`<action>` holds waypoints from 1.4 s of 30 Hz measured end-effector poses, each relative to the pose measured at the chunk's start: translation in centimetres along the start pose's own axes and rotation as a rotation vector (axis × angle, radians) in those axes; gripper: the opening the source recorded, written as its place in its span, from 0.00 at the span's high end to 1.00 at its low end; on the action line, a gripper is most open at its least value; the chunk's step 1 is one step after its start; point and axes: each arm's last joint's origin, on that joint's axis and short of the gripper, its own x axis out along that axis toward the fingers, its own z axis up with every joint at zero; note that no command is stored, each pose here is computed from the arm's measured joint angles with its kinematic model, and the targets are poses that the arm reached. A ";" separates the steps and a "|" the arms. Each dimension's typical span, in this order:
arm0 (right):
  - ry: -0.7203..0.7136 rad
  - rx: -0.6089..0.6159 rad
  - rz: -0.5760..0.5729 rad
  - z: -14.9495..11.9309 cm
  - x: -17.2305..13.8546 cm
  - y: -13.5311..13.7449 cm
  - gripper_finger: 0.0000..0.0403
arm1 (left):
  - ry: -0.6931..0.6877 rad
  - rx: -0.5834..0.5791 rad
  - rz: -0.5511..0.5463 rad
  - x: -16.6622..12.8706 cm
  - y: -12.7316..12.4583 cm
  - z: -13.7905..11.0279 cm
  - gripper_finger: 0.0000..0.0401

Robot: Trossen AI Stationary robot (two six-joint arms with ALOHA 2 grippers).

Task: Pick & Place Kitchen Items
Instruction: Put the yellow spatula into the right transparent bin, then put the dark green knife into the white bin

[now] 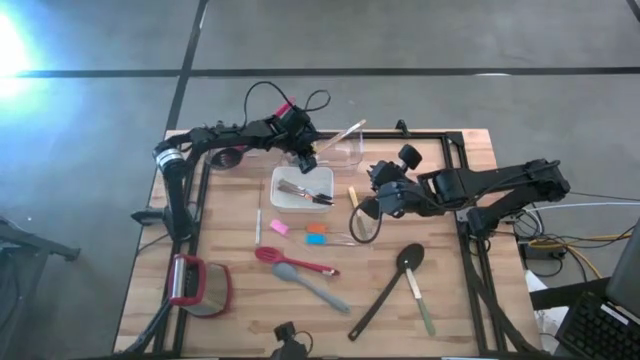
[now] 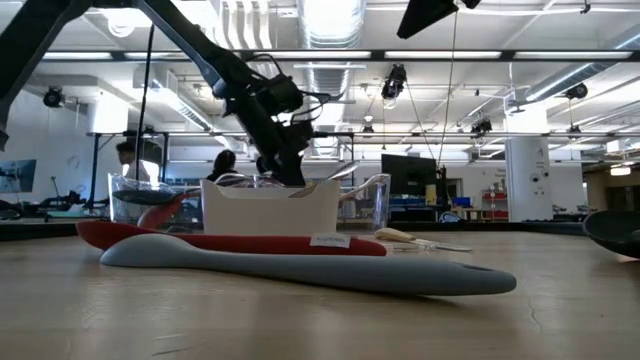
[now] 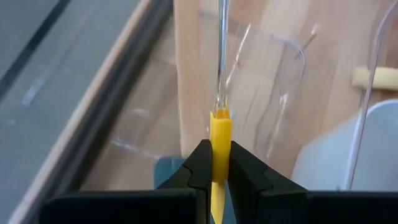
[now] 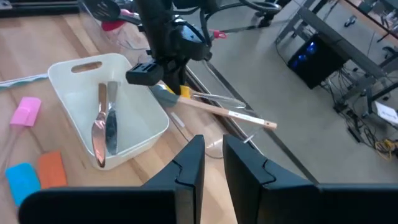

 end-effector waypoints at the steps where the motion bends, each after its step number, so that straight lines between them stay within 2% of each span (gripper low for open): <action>1: 0.002 0.000 -0.001 0.0 0.0 0.0 0.87 | 0.008 -0.006 -0.002 0.1 0.1 -0.1 0.92; 10: 0.002 0.003 -0.001 -0.1 0.1 0.0 0.87 | 0.063 -0.027 0.002 0.5 0.7 -1.0 0.92; 15: 0.003 0.002 -0.001 -0.1 0.1 0.1 0.87 | 0.086 0.003 0.004 0.6 0.8 -1.3 0.91; 22: 0.002 0.003 0.000 -0.1 0.1 0.1 0.87 | 0.085 0.024 0.005 0.4 0.7 -1.1 0.64; 26: 0.002 0.003 0.000 -0.1 0.1 0.1 0.87 | 0.074 0.007 0.002 -0.3 0.7 -0.7 0.53; 33: 0.002 0.003 0.000 -0.1 0.1 0.1 0.87 | 0.014 0.026 0.012 -4.0 0.7 2.0 0.48; 38: 0.003 0.006 0.002 -0.1 0.1 0.1 0.87 | -0.058 0.045 0.021 -8.5 0.3 4.1 0.48; 42: 0.007 0.003 0.005 -0.2 0.0 0.1 0.87 | -0.145 0.062 0.021 -12.8 -0.4 4.9 0.48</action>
